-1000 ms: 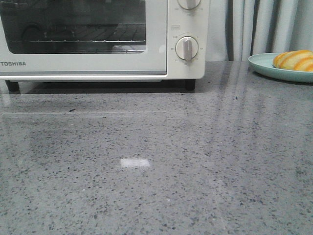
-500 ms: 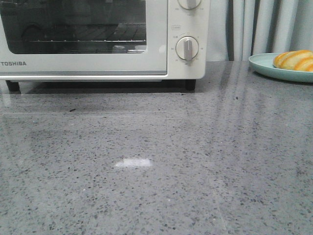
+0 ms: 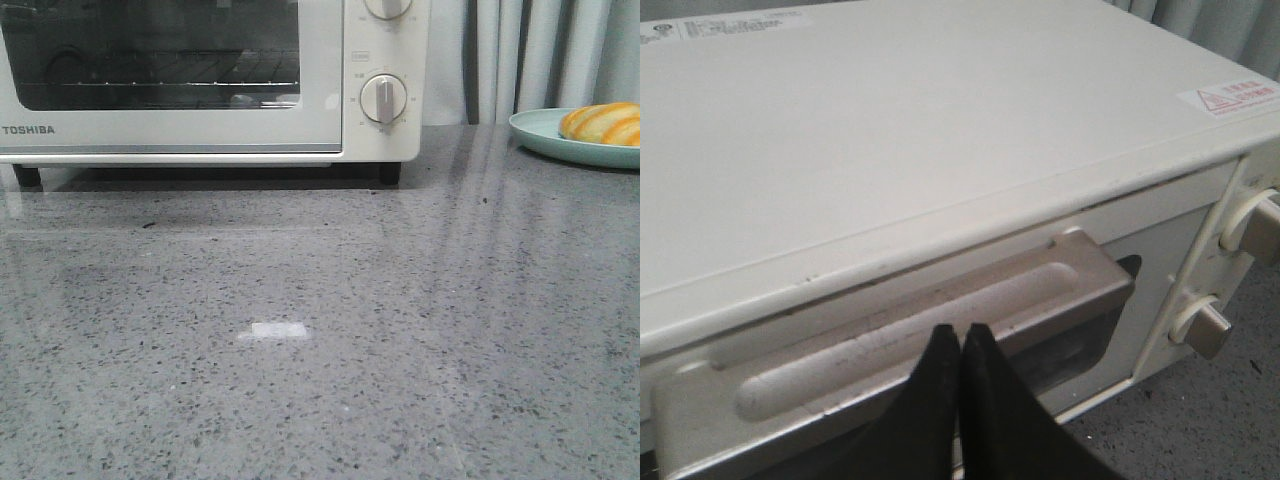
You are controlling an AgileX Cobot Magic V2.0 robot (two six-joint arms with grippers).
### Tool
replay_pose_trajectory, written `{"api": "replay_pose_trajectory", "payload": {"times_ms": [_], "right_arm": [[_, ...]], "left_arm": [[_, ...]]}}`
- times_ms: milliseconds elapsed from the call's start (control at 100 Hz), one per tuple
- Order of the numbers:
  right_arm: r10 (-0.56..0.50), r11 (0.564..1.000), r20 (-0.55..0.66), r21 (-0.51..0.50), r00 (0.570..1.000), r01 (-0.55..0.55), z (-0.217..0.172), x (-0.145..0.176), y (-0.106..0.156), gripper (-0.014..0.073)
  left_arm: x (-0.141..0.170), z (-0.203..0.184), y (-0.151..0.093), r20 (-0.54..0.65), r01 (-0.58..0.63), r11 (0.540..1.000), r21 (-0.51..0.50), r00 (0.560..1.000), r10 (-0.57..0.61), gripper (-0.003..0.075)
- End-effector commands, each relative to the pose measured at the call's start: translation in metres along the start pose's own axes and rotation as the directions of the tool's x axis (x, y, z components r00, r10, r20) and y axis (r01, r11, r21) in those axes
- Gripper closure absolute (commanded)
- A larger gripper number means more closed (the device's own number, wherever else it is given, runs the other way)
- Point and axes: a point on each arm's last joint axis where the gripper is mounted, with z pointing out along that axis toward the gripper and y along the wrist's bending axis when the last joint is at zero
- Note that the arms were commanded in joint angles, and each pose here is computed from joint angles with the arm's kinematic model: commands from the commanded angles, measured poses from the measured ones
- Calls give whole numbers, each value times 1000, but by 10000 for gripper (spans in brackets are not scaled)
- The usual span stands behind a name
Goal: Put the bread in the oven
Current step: 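Pull the oven door handle down with the left gripper, then reach the right gripper to the croissant on the green plate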
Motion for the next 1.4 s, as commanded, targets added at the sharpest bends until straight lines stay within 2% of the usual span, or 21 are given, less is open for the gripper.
{"api": "replay_pose_trajectory", "payload": {"times_ms": [0, 150, 270, 490, 610, 780, 970, 1200, 1390], "right_arm": [[-18, 1000, 93, -15, 996, 19, -2, -17, 3, 664], [-18, 1000, 93, -15, 996, 19, -2, -17, 3, 664], [-18, 1000, 90, -14, 996, 19, -1, -17, 3, 664], [-18, 1000, 85, -13, 996, 19, -1, -16, 3, 664], [-18, 1000, 80, -13, 997, 19, -1, -16, 3, 664], [-18, 1000, 80, -13, 997, 19, -1, -16, 3, 664], [-18, 1000, 80, -13, 997, 19, -1, -16, 3, 664], [-18, 1000, 81, -13, 997, 19, -1, -16, 3, 664], [-17, 1000, 94, -15, 995, 19, -1, -17, 3, 664]], "left_arm": [[-26, -13, 4, 140, 8, 998, -65, 990, 1, 741], [-31, -15, 9, 193, 19, 993, -117, 981, 4, 741], [-28, -9, 9, 175, 18, 993, -113, 985, 2, 741], [-7, 4, -4, -18, -21, 999, 43, 1000, 22, 741], [13, 4, -10, -127, -66, 992, 106, 989, 79, 742], [43, -6, -19, -241, -26, 984, 177, 968, 69, 742], [77, -28, -28, -340, 6, 973, 232, 937, 75, 742], [120, -40, -33, -444, 41, 969, 244, 893, 75, 742], [132, -42, -35, -475, 60, 967, 246, 878, 67, 742]]}}
